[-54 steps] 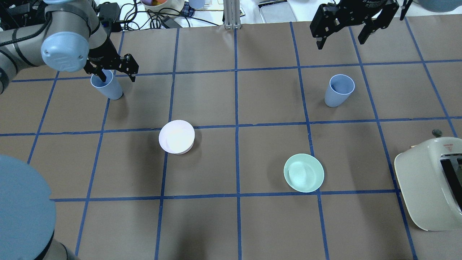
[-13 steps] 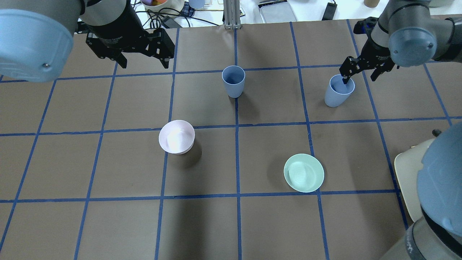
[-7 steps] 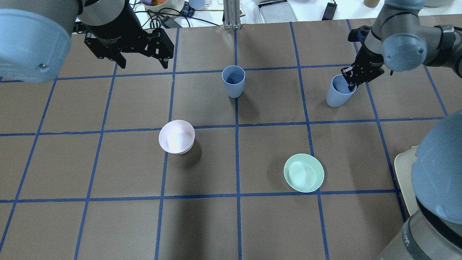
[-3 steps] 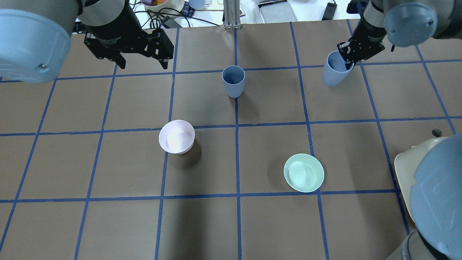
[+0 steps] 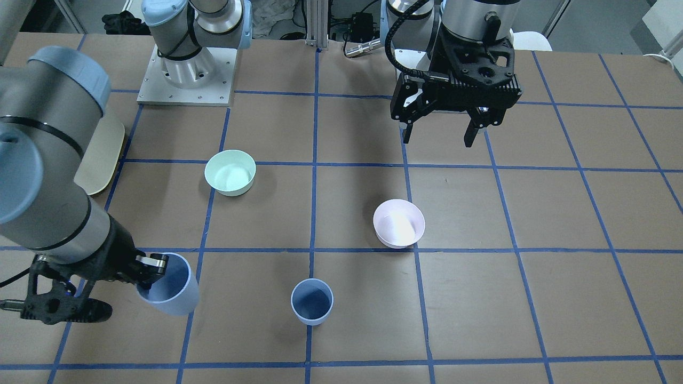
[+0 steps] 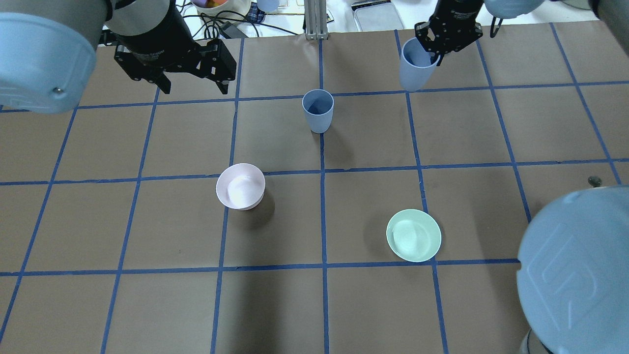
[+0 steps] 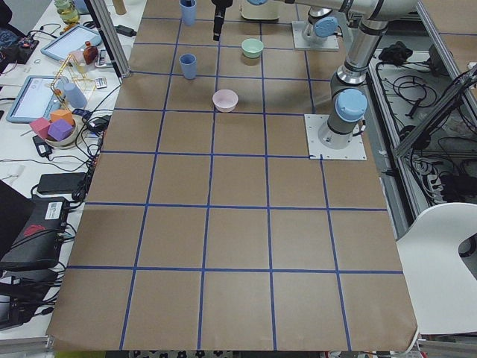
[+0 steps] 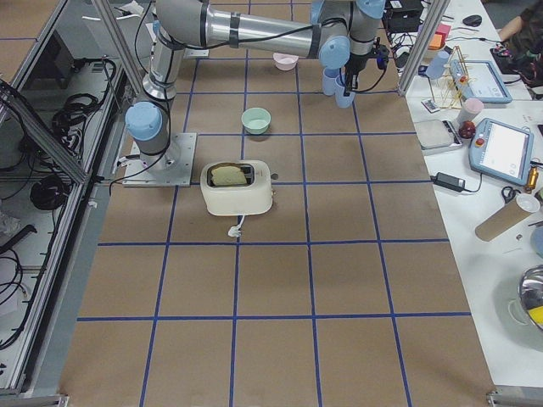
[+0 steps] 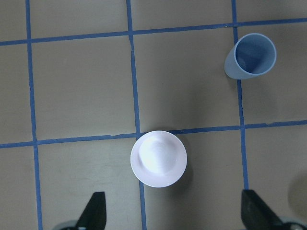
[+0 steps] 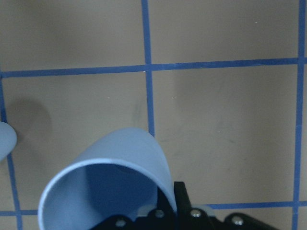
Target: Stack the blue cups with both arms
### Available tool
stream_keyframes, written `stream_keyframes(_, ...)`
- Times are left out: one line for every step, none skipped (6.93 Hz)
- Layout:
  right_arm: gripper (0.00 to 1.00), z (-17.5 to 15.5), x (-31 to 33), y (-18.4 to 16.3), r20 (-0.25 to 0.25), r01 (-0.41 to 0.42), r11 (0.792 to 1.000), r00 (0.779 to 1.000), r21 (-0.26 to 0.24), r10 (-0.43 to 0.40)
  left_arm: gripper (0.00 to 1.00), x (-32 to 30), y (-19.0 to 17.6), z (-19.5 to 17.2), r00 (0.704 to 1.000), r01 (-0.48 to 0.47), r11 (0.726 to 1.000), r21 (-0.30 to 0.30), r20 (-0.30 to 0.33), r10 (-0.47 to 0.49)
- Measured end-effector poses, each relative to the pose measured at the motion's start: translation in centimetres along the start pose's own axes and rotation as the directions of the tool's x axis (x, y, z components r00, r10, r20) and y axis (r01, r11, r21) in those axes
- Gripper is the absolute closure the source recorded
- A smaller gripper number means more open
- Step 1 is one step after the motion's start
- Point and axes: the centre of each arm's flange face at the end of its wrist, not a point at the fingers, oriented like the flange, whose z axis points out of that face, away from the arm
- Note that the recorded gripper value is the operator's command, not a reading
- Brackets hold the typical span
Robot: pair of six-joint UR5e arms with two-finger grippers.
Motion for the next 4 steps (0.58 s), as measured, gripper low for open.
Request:
stream_keyframes(1.00, -0.7, -4.4, -0.4, 0.003, -0.043, 0.999, 0.999, 0.009, 0.043, 0.00, 0.0, 0.0, 0.0, 1.000, 0.000, 1.000, 0.000, -0.001, 0.000)
stream_keyframes(1.00, -0.6, -7.9, -0.8, 0.007, -0.081, 0.997, 0.997, 0.013, 0.081, 0.00, 0.0, 0.0, 0.0, 1.000, 0.000, 1.000, 0.000, -0.001, 0.000)
stream_keyframes(1.00, -0.2, -10.7, -1.1, 0.011, -0.112, 0.994, 0.994, 0.012, 0.112, 0.00, 0.0, 0.0, 0.0, 1.000, 0.000, 1.000, 0.000, -0.001, 0.000)
stream_keyframes(1.00, 0.5, -12.7, -1.0, 0.013, -0.130, 0.991, 0.991, 0.006, 0.130, 0.00, 0.0, 0.0, 0.0, 1.000, 0.000, 1.000, 0.000, -0.001, 0.000)
